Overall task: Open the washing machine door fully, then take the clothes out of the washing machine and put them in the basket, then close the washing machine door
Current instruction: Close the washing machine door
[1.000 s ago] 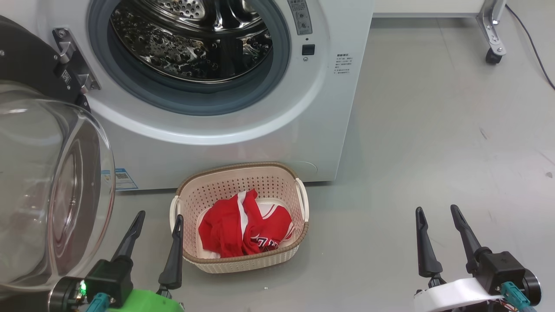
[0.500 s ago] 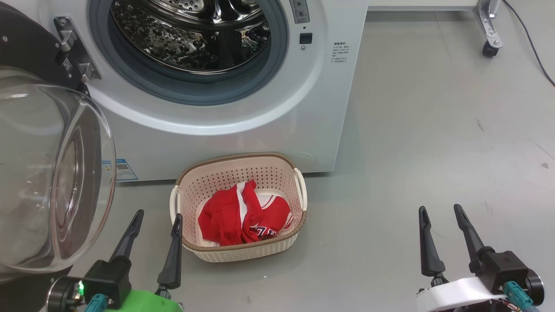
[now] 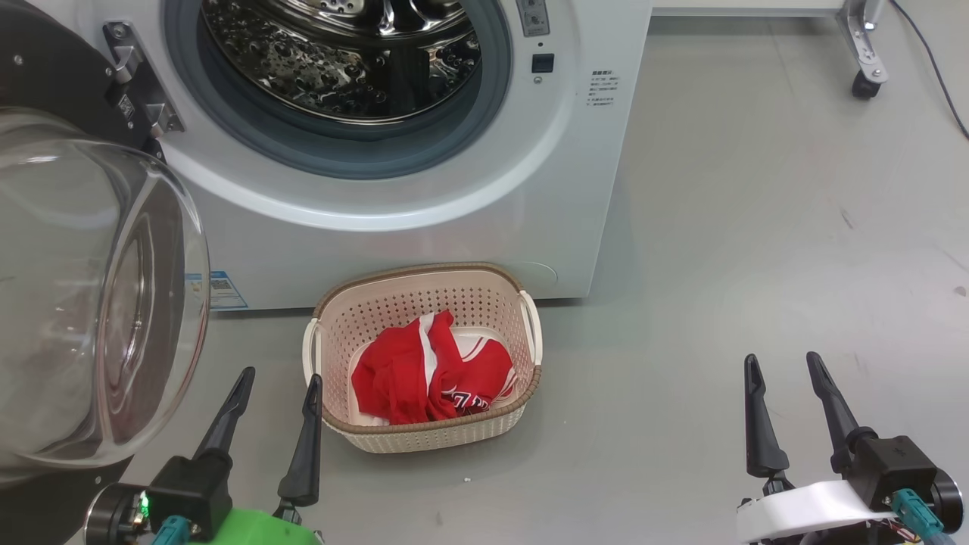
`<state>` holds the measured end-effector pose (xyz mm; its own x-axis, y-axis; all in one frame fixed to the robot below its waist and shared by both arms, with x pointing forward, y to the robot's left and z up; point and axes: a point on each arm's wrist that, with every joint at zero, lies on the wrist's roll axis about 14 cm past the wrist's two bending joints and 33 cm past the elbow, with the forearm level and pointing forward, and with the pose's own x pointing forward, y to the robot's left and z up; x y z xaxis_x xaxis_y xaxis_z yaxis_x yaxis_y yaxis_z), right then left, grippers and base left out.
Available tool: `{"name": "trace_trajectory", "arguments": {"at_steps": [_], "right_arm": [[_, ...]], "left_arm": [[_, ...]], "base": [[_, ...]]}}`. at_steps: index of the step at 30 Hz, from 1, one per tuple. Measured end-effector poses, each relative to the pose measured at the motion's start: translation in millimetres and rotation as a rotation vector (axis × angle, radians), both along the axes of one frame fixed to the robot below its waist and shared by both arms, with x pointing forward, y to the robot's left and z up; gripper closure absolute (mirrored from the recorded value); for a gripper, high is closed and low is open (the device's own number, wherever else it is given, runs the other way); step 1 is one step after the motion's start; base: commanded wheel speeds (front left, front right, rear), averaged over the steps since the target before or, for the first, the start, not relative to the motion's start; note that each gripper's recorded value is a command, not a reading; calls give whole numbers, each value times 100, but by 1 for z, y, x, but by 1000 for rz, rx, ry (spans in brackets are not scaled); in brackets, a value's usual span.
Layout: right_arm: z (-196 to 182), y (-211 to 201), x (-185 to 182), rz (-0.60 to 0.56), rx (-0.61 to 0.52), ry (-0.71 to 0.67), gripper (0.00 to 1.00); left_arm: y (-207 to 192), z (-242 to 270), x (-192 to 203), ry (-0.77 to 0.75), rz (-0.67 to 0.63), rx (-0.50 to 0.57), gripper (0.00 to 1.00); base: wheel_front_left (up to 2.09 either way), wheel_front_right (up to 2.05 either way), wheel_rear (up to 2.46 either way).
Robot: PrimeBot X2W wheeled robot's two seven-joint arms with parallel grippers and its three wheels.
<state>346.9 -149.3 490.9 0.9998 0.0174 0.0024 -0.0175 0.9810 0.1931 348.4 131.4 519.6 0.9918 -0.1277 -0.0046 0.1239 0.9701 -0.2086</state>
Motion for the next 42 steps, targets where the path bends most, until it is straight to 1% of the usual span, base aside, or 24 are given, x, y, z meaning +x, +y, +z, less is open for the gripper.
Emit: {"name": "trace_trajectory", "arguments": {"at_steps": [8, 15, 25, 33, 39, 42], "right_arm": [[2, 9, 8, 34, -12, -10, 0], [2, 27, 19, 103, -16, -12, 0], [-2, 73, 29, 255, -17, 5, 0], [-2, 111, 37, 373, -13, 4, 0], [0, 135, 42, 440, -9, -5, 0], [0, 154, 39, 499, -10, -1, 0]], "left_arm": [[11, 4, -5, -9, 40, -3, 0], [31, 1, -14, 0, 115, -1, 0], [72, 3, -35, -8, 272, -1, 0], [101, 6, -60, -17, 392, 2, 0], [114, 4, -79, -9, 464, -1, 0], [128, 6, -90, -16, 521, 6, 0]], "base": [[0, 0, 0], [0, 0, 0], [0, 0, 0], [0, 0, 0], [0, 0, 0], [0, 0, 0]]}}
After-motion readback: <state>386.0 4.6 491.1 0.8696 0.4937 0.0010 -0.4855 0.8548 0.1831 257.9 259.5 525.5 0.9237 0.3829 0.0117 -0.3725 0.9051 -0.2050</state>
